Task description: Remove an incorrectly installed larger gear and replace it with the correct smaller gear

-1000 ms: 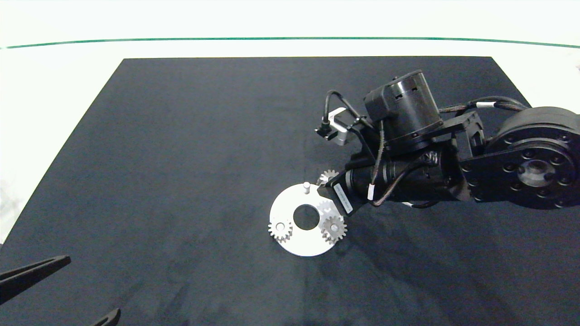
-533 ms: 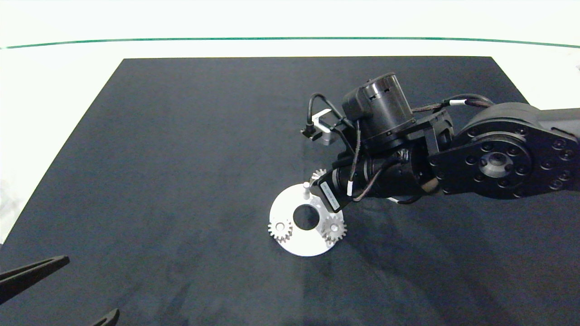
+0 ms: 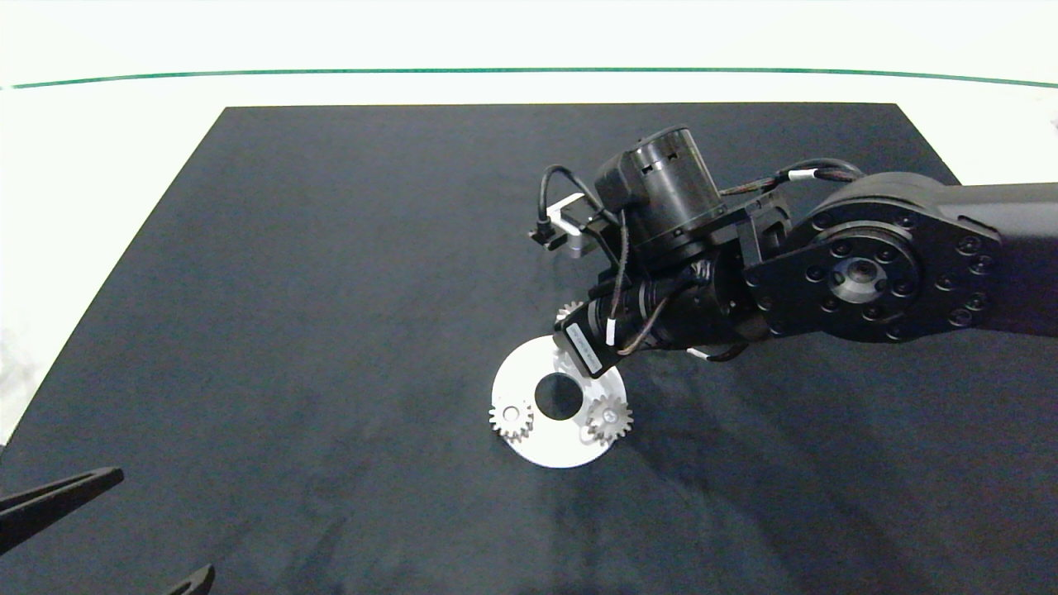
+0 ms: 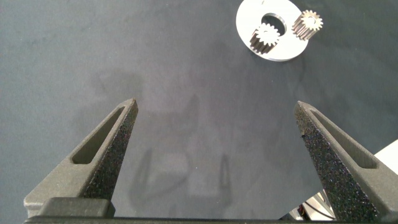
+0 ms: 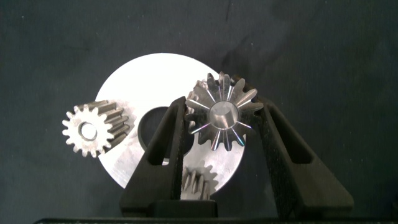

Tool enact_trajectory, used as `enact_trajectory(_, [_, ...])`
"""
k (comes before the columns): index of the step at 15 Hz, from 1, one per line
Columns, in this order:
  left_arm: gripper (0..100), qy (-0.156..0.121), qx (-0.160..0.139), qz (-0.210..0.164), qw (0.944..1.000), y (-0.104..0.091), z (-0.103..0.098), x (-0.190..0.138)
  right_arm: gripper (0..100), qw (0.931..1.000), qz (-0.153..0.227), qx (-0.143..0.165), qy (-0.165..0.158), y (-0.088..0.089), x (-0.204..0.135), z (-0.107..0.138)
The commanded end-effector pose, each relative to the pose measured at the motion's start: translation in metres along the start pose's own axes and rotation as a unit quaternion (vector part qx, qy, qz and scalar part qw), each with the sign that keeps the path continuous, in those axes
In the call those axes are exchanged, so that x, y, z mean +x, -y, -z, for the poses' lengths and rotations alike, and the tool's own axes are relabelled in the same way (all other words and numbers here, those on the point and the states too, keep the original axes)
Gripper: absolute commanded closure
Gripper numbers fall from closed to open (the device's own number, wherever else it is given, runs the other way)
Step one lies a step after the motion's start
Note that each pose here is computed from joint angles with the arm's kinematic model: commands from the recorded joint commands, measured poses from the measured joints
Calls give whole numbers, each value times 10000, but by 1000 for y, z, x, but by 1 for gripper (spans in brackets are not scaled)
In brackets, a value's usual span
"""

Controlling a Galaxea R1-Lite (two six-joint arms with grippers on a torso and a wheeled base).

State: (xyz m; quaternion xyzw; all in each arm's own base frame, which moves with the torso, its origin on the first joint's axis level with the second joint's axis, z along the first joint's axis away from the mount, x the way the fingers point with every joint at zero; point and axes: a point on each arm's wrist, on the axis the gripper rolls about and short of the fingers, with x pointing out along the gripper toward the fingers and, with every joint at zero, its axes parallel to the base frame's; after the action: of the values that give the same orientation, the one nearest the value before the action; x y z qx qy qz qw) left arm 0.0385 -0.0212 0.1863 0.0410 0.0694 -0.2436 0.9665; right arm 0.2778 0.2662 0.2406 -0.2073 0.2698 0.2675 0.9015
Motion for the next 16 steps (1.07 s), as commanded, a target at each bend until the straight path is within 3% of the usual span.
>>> enact_trajectory(1, [0, 22, -3, -15, 10000, 0, 0, -1, 81, 10000, -35, -57, -36, -6, 7, -1])
enact_trajectory(16, [0, 76, -5, -17, 10000, 0, 0, -3, 81, 9997, 117, -91, -168, -10, 16, 4])
